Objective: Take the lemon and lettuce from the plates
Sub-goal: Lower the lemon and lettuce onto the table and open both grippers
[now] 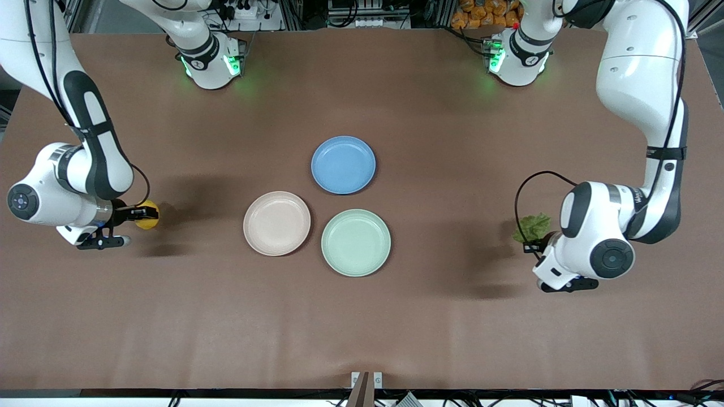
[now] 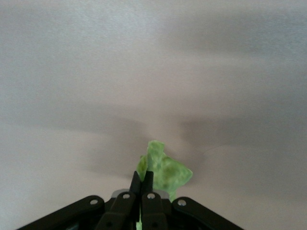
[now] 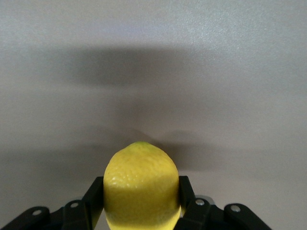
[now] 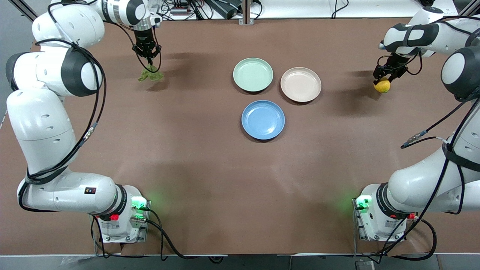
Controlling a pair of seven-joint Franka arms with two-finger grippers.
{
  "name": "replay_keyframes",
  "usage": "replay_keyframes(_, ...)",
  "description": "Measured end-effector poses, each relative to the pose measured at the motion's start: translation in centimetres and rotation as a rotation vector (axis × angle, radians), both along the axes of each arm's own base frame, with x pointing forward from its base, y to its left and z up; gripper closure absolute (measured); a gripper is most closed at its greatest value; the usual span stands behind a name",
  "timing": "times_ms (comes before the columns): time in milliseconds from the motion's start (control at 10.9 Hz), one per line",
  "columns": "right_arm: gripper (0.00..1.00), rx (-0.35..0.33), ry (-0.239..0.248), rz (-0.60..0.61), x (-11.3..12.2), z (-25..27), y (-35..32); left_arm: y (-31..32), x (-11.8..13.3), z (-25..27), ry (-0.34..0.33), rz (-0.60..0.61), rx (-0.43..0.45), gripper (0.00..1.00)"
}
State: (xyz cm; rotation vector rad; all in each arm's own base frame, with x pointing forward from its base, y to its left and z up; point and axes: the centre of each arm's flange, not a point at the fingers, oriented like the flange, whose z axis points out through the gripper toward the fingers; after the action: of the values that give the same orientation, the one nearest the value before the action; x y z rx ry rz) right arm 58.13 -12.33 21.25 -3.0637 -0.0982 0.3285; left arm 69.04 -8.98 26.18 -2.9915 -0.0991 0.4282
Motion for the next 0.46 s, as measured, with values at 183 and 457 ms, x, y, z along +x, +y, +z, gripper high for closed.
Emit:
replay_keyframes(183,0.3,-0.002,0.004,-0.007,-0.1,-1.0,-0.5,0.4,0.0,0.0,0.001,-0.001,-0.003,0.98)
replay_keyframes(457,0.1,-0.003,0.004,-0.019,-0.3,-1.2,-1.3,-0.1,0.0,0.0,0.001,-0.008,-0.007,0.84)
